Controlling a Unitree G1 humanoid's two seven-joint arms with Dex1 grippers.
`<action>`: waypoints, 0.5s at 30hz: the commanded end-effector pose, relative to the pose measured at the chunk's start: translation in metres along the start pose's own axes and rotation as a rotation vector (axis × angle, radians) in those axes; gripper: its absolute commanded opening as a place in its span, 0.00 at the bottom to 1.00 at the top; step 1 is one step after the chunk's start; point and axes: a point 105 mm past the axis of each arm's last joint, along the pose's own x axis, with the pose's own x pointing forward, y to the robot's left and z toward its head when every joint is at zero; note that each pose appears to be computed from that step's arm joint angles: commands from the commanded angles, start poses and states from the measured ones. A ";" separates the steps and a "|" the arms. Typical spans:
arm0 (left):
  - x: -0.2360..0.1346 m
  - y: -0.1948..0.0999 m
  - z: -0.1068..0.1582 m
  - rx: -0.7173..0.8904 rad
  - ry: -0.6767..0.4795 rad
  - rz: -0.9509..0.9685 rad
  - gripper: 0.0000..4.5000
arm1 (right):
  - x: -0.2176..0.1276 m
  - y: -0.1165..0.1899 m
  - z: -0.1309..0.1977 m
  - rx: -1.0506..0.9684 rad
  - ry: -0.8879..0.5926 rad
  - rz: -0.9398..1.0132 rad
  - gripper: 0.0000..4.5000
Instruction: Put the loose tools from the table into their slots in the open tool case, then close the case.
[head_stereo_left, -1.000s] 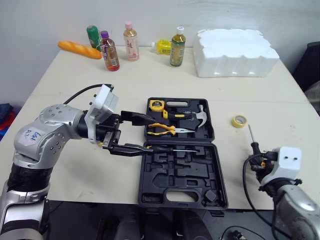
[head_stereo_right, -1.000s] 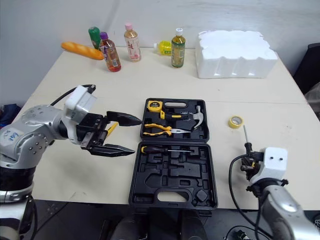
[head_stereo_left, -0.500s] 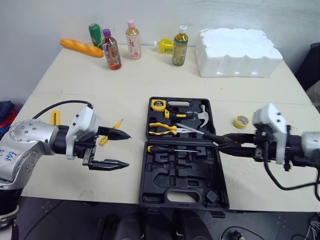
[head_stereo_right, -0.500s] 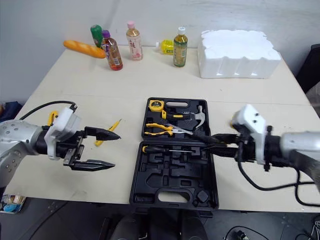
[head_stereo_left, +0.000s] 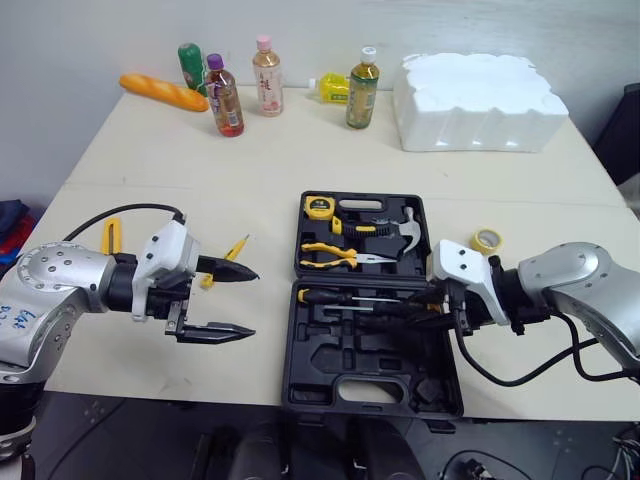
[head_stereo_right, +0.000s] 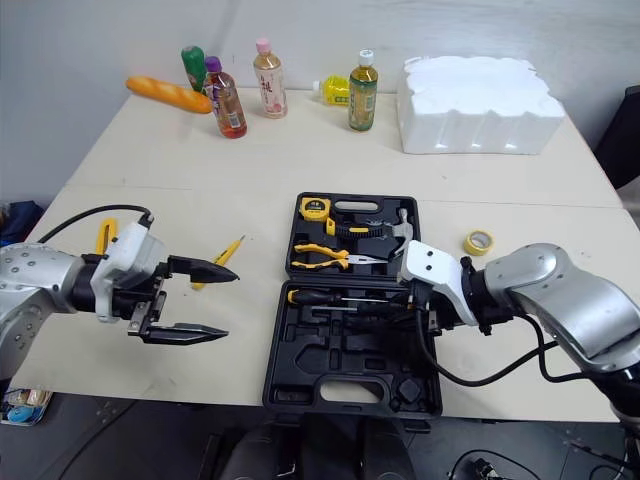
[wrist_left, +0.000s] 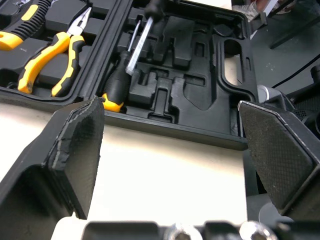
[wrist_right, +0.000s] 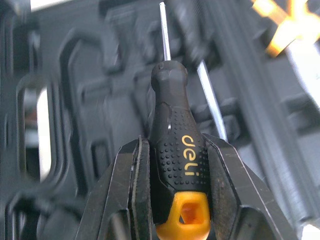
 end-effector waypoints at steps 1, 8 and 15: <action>0.002 0.001 0.006 0.051 -0.003 -0.009 1.00 | 0.000 0.001 0.004 -0.054 0.002 0.012 0.23; 0.005 0.002 0.010 0.064 -0.009 -0.025 1.00 | 0.001 -0.010 -0.009 -0.034 0.051 -0.035 0.23; 0.008 0.002 0.007 0.073 -0.001 -0.036 1.00 | 0.007 -0.015 -0.021 -0.055 0.074 -0.032 0.23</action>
